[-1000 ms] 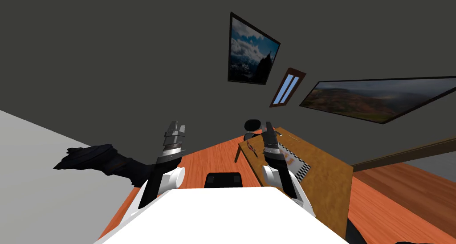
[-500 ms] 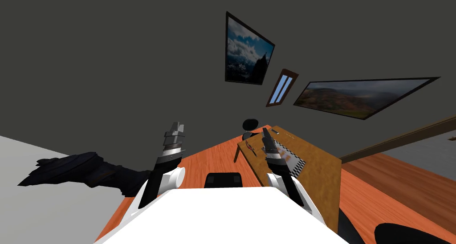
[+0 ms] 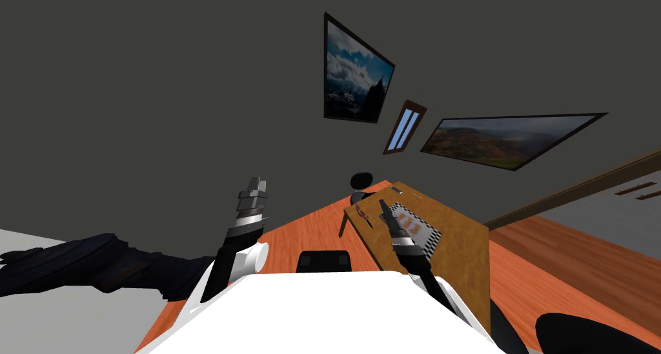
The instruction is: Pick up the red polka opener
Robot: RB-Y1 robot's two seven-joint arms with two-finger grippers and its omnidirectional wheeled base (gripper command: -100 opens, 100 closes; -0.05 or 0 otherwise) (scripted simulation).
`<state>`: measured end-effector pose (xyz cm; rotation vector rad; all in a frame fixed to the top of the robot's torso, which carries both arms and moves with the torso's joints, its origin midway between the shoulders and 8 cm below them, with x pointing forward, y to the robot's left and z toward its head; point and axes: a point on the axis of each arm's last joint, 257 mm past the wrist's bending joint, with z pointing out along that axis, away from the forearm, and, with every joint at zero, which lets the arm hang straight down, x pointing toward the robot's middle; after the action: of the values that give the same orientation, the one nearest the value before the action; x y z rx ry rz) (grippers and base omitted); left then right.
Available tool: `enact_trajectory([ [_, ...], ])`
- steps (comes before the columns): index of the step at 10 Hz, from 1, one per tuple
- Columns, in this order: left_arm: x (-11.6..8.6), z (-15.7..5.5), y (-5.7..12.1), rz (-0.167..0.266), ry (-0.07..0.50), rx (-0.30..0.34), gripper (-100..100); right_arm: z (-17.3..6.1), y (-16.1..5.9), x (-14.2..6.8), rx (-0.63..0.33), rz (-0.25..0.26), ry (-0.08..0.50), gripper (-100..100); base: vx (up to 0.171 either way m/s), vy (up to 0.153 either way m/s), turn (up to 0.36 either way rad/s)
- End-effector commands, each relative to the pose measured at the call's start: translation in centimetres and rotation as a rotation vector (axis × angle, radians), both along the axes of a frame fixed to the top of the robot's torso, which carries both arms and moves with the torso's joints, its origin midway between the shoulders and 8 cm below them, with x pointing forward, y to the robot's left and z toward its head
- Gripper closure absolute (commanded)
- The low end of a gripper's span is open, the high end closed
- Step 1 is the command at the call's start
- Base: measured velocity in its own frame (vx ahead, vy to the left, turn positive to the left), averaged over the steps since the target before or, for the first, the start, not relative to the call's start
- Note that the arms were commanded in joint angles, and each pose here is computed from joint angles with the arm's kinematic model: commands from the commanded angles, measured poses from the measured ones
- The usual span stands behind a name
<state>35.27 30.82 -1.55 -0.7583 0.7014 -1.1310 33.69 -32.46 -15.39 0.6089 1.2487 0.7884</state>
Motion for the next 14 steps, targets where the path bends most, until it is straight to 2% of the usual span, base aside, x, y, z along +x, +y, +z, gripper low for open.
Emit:
enact_trajectory([
  [1,0.0,0.0,0.0,0.0,0.0,0.0,0,-3.0,-0.5,-1.2,-0.043,-0.001,0.078,-100,0.041,0.023,-0.02],
  [3,0.0,0.0,0.0,0.0,0.0,0.0,0,-8.1,-1.7,-3.6,-0.115,0.002,0.216,-100,0.065,0.047,-0.023],
  [4,0.0,0.0,0.0,0.0,0.0,0.0,0,-8.2,-1.8,-3.7,-0.118,0.004,0.221,-100,0.047,0.03,0.001],
  [5,0.0,0.0,0.0,0.0,0.0,0.0,0,-10.9,-2.4,-5.3,-0.157,0.011,0.296,-100,0.043,0.026,0.024],
  [6,0.0,0.0,0.0,0.0,0.0,0.0,0,-10.9,-2.4,-5.3,-0.157,0.011,0.296,-100,0.038,0.02,0.011],
  [9,0.0,0.0,0.0,0.0,0.0,0.0,0,-18.5,-4.1,-11.3,-0.278,0.059,0.53,-100,0.078,0.048,0.084],
  [10,0.0,0.0,0.0,0.0,0.0,0.0,0,-18.8,-4.3,-11.6,-0.279,0.057,0.538,-100,0.08,0.047,0.028],
  [12,0.0,0.0,0.0,0.0,0.0,0.0,0,-23.3,-5.2,-16.6,-0.356,0.108,0.693,-100,0.074,0.038,0.132],
  [13,0.0,0.0,0.0,0.0,0.0,0.0,0,-23.6,-5.5,-17.0,-0.363,0.109,0.706,-100,0.077,0.039,0.055],
  [14,0.0,0.0,0.0,0.0,0.0,0.0,0,-25.6,-5.9,-19.8,-0.398,0.139,0.781,-100,0.071,0.033,0.149],
])
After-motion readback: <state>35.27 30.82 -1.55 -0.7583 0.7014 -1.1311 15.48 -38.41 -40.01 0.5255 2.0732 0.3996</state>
